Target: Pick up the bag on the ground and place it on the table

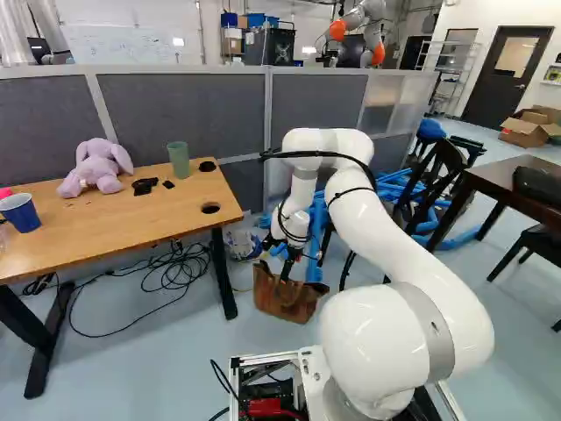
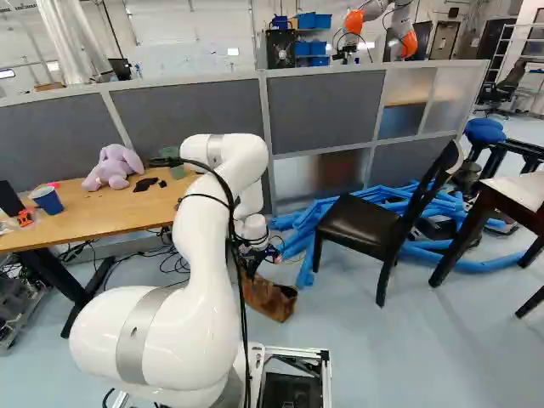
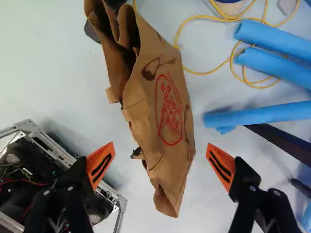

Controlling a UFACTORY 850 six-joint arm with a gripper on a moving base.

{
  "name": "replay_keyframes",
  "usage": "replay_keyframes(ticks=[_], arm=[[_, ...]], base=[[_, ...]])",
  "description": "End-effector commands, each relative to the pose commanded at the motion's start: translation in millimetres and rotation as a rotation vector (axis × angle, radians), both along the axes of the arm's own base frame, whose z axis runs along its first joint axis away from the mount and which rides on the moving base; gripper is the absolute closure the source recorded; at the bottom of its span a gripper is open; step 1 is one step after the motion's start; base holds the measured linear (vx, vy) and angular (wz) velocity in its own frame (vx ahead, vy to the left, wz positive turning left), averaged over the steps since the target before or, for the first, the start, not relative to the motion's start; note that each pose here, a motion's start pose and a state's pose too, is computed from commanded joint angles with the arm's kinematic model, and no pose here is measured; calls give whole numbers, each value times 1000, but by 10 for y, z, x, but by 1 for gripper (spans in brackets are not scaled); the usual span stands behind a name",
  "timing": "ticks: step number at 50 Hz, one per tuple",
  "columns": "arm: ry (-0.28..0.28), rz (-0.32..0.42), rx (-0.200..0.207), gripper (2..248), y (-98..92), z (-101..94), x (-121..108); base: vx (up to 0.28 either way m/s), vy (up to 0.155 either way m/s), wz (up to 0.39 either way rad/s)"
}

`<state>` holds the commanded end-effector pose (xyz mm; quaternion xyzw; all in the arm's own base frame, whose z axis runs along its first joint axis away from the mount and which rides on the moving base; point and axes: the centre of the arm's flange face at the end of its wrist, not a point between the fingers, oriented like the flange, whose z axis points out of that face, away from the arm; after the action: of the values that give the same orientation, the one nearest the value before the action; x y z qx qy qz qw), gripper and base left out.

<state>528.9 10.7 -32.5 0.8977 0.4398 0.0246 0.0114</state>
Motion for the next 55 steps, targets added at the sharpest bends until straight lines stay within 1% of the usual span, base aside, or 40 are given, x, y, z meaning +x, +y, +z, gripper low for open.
replay_keyframes(ticks=[55], arm=[[25, 0, 0, 3, 1, -837, 38]], base=[[0, 0, 0]])
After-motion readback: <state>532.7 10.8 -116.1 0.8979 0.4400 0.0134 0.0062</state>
